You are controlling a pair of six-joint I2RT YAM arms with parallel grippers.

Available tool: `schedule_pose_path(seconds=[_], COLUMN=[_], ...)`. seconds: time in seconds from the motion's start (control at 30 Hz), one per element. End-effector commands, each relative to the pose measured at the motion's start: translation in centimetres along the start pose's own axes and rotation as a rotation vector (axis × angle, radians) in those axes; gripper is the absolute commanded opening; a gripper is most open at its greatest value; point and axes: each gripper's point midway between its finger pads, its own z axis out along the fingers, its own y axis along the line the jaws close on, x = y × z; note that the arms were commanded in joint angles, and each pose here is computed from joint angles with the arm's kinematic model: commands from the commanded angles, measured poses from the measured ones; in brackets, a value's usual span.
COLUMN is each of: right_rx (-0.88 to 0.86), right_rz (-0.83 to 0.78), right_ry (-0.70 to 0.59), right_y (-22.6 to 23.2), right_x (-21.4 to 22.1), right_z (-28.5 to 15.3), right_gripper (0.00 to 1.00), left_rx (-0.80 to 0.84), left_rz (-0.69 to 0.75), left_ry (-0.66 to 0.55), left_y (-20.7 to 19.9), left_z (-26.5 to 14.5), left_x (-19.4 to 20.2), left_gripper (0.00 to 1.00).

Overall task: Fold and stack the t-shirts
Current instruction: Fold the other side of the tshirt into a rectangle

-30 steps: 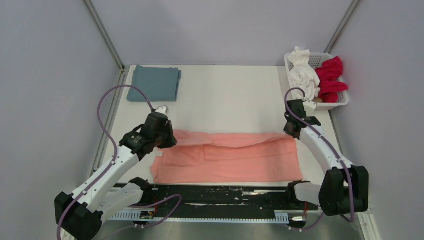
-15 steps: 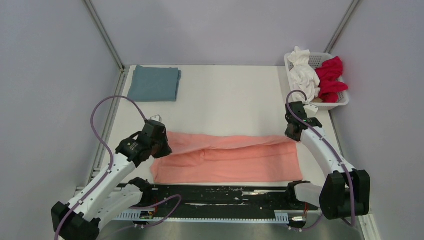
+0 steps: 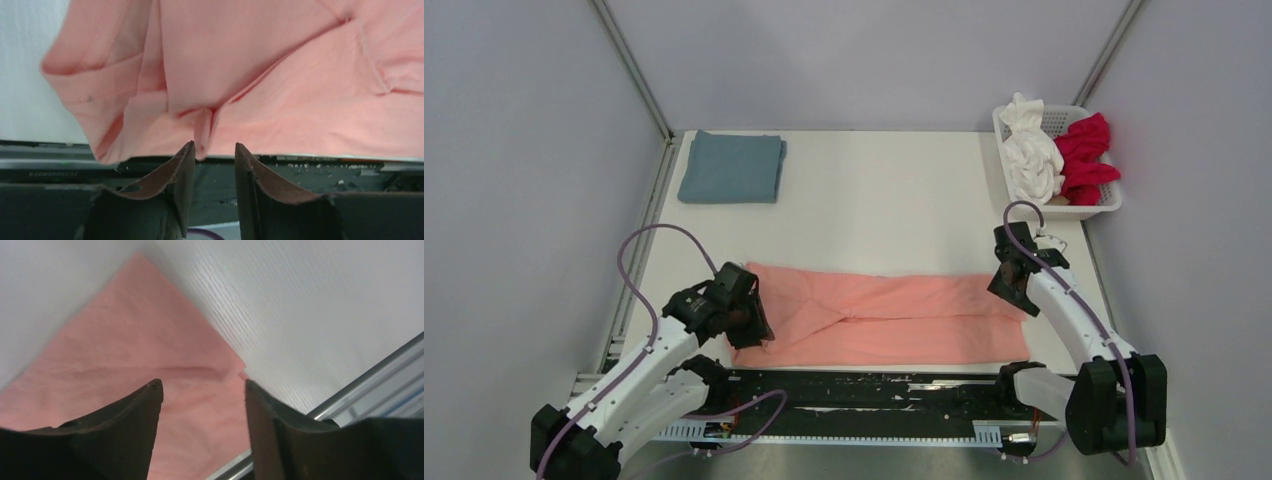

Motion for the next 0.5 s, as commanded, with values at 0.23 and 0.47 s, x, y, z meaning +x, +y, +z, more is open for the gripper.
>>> schedule_pose_path(seconds=[0.23, 0.47], right_rx=[-0.312, -0.875], right_rz=[0.143, -0.050], right_ry=[-0.271, -0.207], right_y=[1.2, 10.3], right_x=[-4.5, -1.8], right_z=[-6.8, -9.8], right_gripper=[1.00, 1.00], left_rx=[0.185, 0.285], left_rz=[0.066, 0.099], left_ry=[-0.073, -0.131], left_y=[-2.5, -8.9], left_z=[-5.5, -2.5], left_x=[-0.1, -4.6], left_gripper=[1.00, 1.00])
